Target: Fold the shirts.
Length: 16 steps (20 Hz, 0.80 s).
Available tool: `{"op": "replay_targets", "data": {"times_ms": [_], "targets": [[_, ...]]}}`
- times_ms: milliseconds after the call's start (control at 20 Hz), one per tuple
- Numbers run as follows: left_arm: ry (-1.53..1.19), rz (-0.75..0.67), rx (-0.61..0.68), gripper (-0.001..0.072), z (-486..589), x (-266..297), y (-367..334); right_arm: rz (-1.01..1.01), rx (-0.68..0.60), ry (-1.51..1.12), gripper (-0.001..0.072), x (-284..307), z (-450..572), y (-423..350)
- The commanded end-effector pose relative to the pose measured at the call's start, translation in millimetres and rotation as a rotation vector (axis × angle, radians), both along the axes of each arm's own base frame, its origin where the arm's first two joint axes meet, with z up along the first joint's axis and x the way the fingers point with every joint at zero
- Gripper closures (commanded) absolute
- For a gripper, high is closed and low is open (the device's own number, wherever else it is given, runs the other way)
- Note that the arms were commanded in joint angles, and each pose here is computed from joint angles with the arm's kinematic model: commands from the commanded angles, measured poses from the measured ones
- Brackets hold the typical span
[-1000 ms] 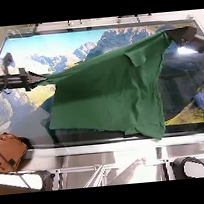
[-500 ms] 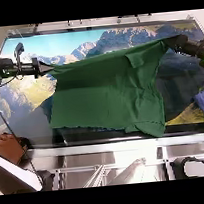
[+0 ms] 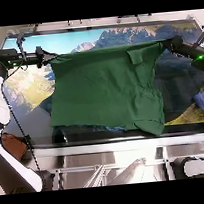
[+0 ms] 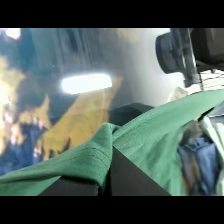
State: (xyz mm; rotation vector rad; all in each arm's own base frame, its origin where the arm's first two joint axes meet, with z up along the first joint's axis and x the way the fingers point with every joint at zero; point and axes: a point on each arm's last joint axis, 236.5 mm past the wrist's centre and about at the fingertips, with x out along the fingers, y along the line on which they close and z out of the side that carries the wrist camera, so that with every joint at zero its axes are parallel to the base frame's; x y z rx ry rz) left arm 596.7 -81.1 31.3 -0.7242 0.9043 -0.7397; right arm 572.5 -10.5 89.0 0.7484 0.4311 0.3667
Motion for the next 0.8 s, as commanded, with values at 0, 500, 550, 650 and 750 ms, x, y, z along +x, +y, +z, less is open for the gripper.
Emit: {"op": "replay_targets", "data": {"times_ms": [0,500,550,650,750], "targets": [[-0.116,-0.032,0.060,0.0685,5,4,3,0.021,-0.093,-0.075,0.0690,4,13,4],[-0.116,-0.045,0.130,0.0684,-35,-30,6,0.090,-0.373,0.073,0.0690,-39,-72,49],[-0.084,-0.056,0.119,0.0685,-48,-39,5,0.087,-0.381,0.101,0.0691,-51,-85,47],[-0.027,-0.065,0.102,0.0685,-67,-54,8,0.092,-0.386,0.150,0.0690,-74,-105,49],[0.029,-0.055,0.084,0.0685,-84,-66,12,0.111,-0.369,0.212,0.0690,-96,-130,54]]}}
